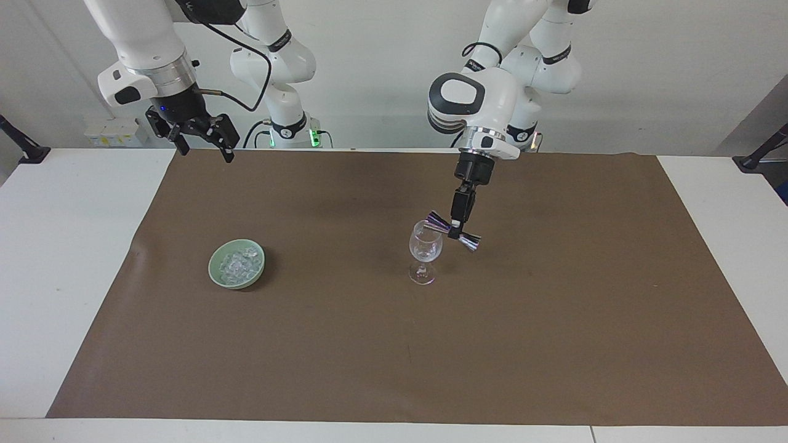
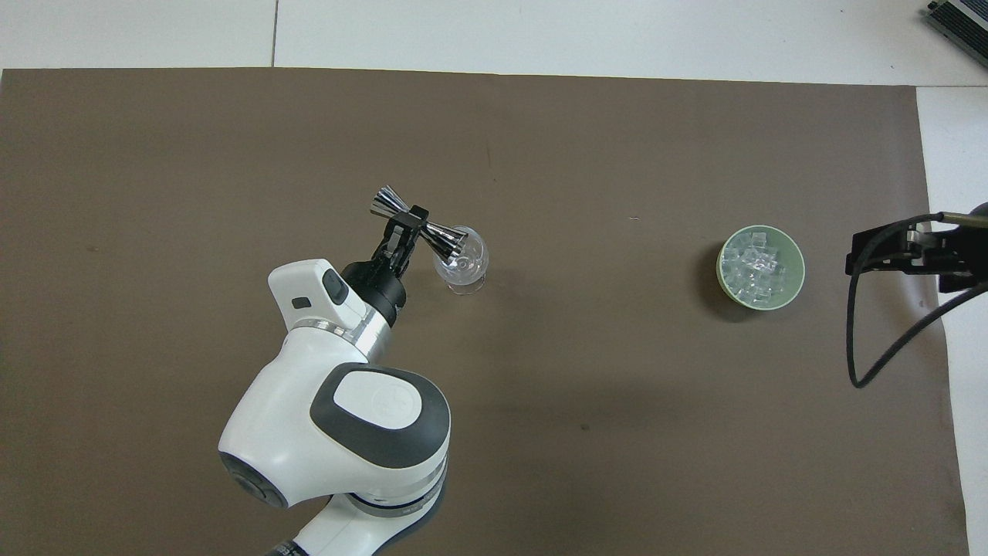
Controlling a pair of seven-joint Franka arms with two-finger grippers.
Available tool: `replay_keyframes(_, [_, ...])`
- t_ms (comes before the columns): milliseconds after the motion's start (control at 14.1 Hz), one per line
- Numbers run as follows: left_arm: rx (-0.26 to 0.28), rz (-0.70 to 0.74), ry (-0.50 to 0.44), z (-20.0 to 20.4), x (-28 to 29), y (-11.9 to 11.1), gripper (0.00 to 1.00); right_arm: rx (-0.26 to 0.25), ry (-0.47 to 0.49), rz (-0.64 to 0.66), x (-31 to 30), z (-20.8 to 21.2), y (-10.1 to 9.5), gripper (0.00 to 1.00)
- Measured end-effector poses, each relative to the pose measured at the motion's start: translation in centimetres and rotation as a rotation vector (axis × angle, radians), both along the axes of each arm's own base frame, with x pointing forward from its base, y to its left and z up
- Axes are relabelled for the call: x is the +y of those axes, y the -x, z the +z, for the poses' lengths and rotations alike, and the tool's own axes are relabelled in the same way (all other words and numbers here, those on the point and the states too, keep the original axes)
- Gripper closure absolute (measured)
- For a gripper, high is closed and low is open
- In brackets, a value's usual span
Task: Pour wine and add ice with both arms
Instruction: 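Tilt the jigger back upright and lift it off the glass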
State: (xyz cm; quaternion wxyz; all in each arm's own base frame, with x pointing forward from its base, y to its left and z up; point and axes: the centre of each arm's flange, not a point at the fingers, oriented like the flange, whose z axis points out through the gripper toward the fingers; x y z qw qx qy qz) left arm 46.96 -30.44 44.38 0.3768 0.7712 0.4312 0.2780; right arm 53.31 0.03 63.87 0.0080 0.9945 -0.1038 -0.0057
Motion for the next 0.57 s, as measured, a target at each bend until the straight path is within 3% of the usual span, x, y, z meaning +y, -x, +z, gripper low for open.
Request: replay_keyframes(568, [-0.056,-0.061,-0.083,0.50,-0.06,-0.41,0.78,0.000,0.000,0.000,0.00,0.00,0.00,0.00])
